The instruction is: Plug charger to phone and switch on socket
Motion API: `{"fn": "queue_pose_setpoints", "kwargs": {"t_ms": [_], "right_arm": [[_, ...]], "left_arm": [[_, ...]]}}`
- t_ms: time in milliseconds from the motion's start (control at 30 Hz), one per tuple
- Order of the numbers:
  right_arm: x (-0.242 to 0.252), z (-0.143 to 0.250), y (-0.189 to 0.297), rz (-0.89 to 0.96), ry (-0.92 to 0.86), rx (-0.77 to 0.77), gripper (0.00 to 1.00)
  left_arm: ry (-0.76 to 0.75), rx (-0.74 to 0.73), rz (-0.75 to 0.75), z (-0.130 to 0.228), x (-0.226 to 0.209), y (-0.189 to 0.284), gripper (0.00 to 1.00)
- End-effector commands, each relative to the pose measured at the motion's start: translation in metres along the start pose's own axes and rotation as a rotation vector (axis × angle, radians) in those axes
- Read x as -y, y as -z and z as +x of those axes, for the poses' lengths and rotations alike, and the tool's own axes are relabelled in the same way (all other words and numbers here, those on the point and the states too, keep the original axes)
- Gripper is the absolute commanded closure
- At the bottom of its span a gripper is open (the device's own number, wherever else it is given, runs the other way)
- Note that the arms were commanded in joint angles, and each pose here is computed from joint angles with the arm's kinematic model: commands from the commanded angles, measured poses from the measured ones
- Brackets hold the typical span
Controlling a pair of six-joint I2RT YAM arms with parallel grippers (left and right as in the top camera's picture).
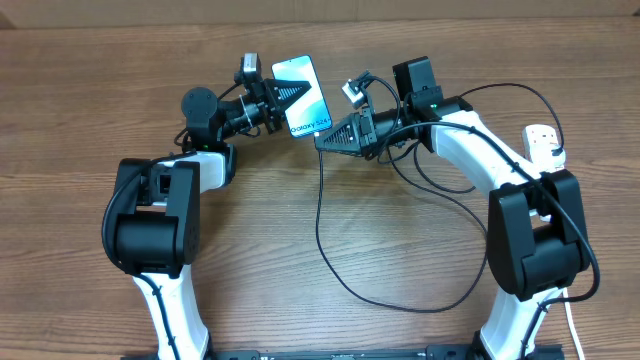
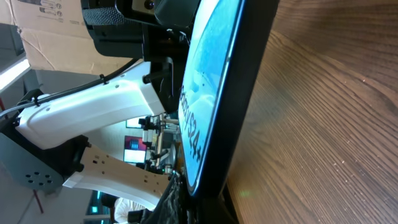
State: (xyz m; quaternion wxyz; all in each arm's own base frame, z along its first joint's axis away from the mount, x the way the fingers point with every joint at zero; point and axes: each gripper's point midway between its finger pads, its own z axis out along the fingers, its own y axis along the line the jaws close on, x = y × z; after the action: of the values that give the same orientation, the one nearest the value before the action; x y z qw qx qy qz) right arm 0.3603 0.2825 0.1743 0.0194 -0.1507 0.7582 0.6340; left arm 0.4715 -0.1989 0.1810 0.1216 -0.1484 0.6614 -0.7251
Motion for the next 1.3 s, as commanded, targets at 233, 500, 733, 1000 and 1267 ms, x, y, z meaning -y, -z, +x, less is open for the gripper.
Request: {"fn": "queue_pose_setpoints", "kwargs": {"t_ms": [233, 500, 733, 1000, 1267], "right_arm": [[-0.0008, 0.002, -0.0087, 0.013, 0.005, -0.012, 0.96], [0.0008, 0.0017, -0.009, 0.022, 0.004, -0.009, 0.96], [-0.0041, 0.0034, -0.009, -0.006, 0.001, -0.02, 0.96], [-0.0046, 0.0034, -0.0085, -0.01, 0.0, -0.02, 0.96], [-0.0019, 0.0022, -0.0081, 0.005, 0.0, -0.013, 0.96]], "left_arm": [[-0.041, -0.002, 0.019, -0.002, 0.0102, -0.0052, 0.96], [-0.043, -0.004, 0.018, -0.0017, 0.01, -0.0052, 0.96], [-0.053, -0.002, 0.017, -0.0021, 0.0096, -0.0052, 0.95], [-0.043, -0.002, 0.005, -0.0025, 0.0058, -0.0053, 0.96], [-0.043, -0.005, 0.005, -0.002, 0.0058, -0.0053, 0.96]]}}
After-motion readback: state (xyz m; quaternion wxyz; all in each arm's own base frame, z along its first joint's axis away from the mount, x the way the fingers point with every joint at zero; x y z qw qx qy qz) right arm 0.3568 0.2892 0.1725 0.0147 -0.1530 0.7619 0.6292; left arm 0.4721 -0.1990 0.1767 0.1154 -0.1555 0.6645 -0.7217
